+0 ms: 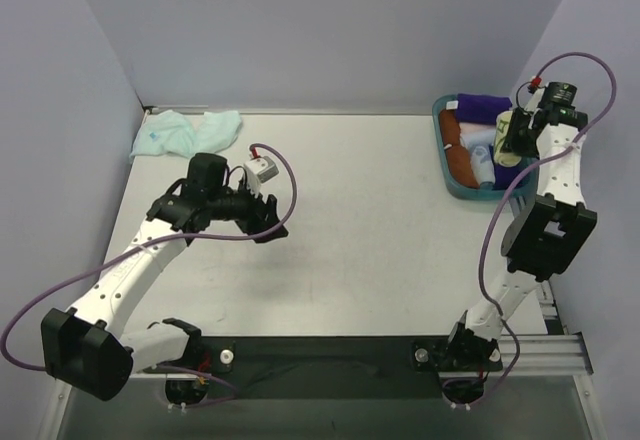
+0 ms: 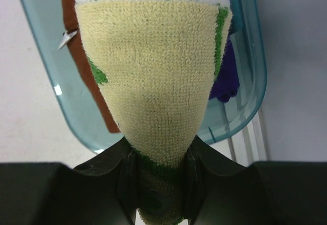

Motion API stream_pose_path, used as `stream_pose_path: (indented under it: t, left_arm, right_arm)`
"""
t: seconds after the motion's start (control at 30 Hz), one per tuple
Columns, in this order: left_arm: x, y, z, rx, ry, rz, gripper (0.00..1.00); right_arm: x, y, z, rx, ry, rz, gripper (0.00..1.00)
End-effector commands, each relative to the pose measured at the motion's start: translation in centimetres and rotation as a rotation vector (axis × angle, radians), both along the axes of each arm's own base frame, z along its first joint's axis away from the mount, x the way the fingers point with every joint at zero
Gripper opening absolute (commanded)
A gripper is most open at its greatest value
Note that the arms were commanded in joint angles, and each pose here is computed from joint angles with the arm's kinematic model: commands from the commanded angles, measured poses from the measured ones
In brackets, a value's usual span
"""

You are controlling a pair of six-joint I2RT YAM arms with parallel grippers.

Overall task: Roll the towels
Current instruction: Place the rolled towel into the container

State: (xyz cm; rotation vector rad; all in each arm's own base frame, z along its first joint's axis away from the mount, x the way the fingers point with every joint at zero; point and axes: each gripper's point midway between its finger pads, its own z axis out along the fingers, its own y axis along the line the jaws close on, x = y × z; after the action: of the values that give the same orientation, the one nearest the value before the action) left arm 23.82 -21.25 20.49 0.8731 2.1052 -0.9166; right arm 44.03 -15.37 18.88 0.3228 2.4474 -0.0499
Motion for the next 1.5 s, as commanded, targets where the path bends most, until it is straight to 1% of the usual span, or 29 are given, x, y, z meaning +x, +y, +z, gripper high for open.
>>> stream_pose_path:
  t: [0.0,0.03,0.1,0.27,0.57,0.6,0.73,0.9,0.97,1.07,1.1,1.17,1.2,1.27,1.3,1.33,1.37,1.4,1.47]
  left_arm:
    - [0.6,0.0,1.6,-0.037,-0.044,0.016,0.81]
    - [0.6,0.1,1.6,-0.036,-0.046,0.016,0.81]
    - [0.6,0.3,1.2,-0.032,-0.038,0.021,0.81]
    - [0.7,0.5,1.1,-0.036,-0.025,0.026,0.81]
    - [0.9,0.6,0.8,-0.048,0.007,0.037,0.81]
    - [1.0,0.6,0.8,-0.048,0.006,0.041,0.81]
    - [0.9,0.6,0.9,-0.06,0.02,0.041,0.81]
    - [0.9,0.7,1.1,-0.069,0.028,0.046,0.81]
    - [0.7,0.8,1.0,-0.072,0.034,0.047,0.81]
    - [0.4,0.9,0.9,-0.072,0.037,0.048,0.81]
    - [0.4,0.9,0.9,-0.072,0.04,0.048,0.81]
    - [0.2,0.9,0.7,-0.073,0.045,0.047,0.81]
    - [0.2,1.0,0.7,-0.073,0.046,0.049,0.81]
    - [0.2,0.9,0.6,-0.074,0.052,0.048,0.81]
    - [0.1,0.9,0.5,-0.074,0.054,0.047,0.81]
    - [0.1,0.9,0.5,-0.076,0.059,0.045,0.81]
    - [0.0,0.9,0.5,-0.079,0.06,0.044,0.81]
    - [0.0,0.8,0.4,-0.079,0.067,0.044,0.81]
    - [0.0,0.8,0.3,-0.08,0.075,0.042,0.81]
  right_arm:
    - [2.9,-0.6,-0.2,-0.087,-0.006,0.003,0.0]
    - [3.6,-0.8,0.3,-0.132,-0.009,0.019,0.0]
    - [4.7,-0.5,-0.8,-0.163,0.007,0.046,0.0]
    - [7.9,1.6,-0.5,-0.258,-0.021,0.106,0.0]
    - [12.3,3.3,-2.9,-0.427,0.003,0.122,0.0]
    - [12.7,3.0,-2.4,-0.463,-0.002,0.113,0.0]
    - [14.2,3.9,-3.2,-0.523,0.002,0.133,0.0]
    - [15.4,5.5,-5.1,-0.524,0.011,0.169,0.0]
    - [15.8,6.1,-5.7,-0.503,0.006,0.178,0.0]
    - [16.0,6.5,-6.5,-0.467,0.002,0.179,0.13]
    - [16.0,6.6,-6.5,-0.458,0.002,0.18,0.24]
    - [15.9,6.6,-6.9,-0.416,-0.001,0.178,0.35]
    - [15.8,6.7,-7.0,-0.397,0.0,0.179,0.42]
    - [15.6,6.3,-7.0,-0.366,-0.003,0.173,0.47]
    - [15.6,6.3,-7.1,-0.346,-0.007,0.163,0.55]
    - [15.4,6.0,-6.9,-0.332,-0.007,0.153,0.58]
    - [15.4,6.0,-6.7,-0.315,-0.013,0.154,0.6]
    - [15.3,5.9,-6.6,-0.284,-0.021,0.156,0.64]
    - [15.0,5.8,-6.3,-0.253,-0.025,0.156,0.67]
